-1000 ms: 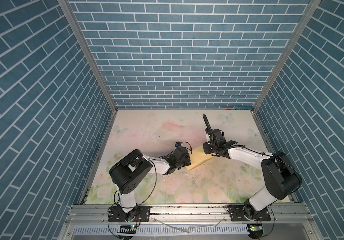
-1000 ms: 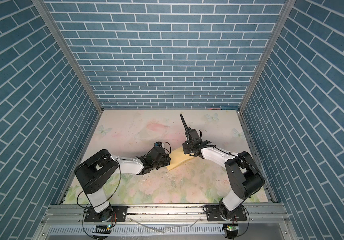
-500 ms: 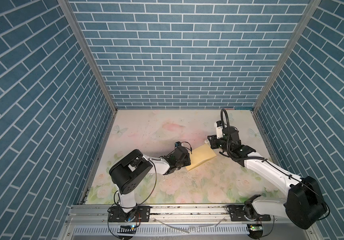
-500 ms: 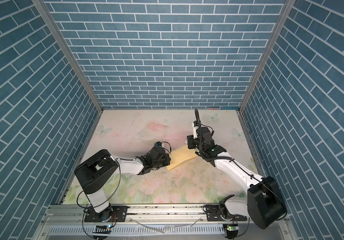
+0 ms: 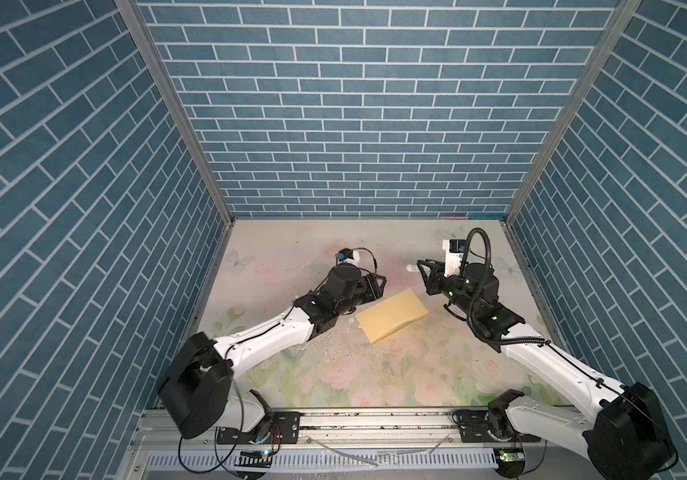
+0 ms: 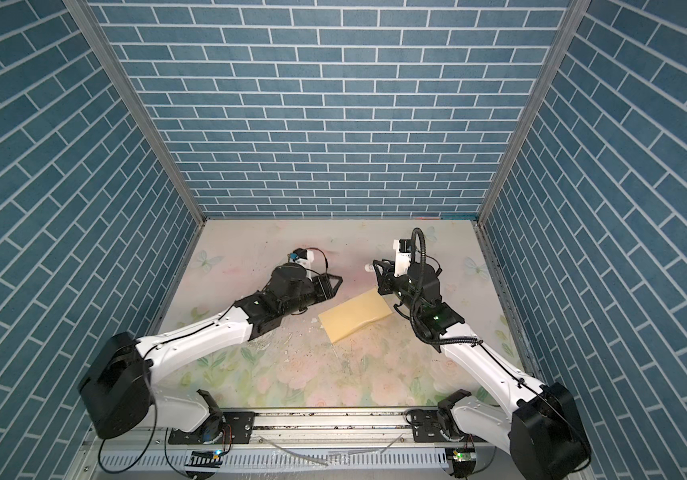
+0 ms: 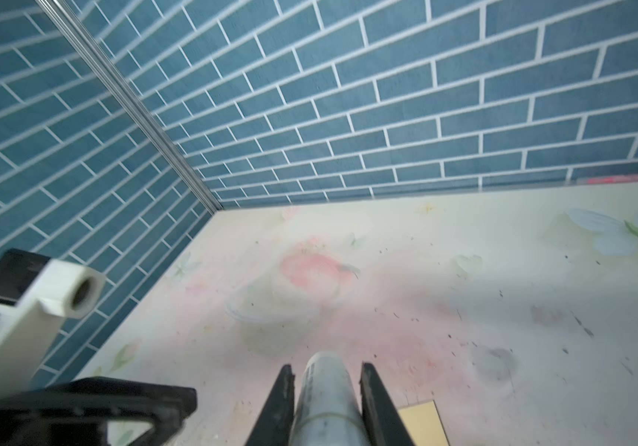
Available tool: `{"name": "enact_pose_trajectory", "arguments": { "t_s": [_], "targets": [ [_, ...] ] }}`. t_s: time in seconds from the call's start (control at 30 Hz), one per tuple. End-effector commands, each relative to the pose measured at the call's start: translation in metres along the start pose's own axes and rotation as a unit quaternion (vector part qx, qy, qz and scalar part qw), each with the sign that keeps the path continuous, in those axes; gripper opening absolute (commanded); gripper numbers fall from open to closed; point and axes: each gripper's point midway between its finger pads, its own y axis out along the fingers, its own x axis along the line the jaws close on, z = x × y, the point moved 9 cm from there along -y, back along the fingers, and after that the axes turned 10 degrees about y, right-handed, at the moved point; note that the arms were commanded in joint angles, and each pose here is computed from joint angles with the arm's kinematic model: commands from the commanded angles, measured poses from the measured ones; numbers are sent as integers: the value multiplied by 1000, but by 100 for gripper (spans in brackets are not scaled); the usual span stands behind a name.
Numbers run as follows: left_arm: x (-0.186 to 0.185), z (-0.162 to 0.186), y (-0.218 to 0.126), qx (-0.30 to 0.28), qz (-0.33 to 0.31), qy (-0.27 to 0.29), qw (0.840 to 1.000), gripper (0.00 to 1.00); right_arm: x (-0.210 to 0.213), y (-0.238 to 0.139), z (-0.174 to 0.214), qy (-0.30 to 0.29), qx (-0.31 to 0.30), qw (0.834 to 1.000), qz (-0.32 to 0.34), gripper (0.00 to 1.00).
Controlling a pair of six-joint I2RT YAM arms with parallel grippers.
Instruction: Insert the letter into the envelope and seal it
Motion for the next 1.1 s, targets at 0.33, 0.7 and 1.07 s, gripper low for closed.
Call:
{"name": "enact_pose_trajectory", "arguments": {
  "t_s": [0.33, 0.7, 1.07],
  "targets": [
    [-32, -32, -20, -37, 188, -294, 936, 91, 44, 1, -23, 3, -142, 975, -172, 0],
    [-40, -33, -1, -27, 227, -368, 901, 82, 75, 17, -2, -49, -162, 960, -224, 0],
    [-27, -34, 2, -59, 213, -392, 893, 49, 77, 15, 12, -52, -156, 957, -238, 0]
  ]
}}
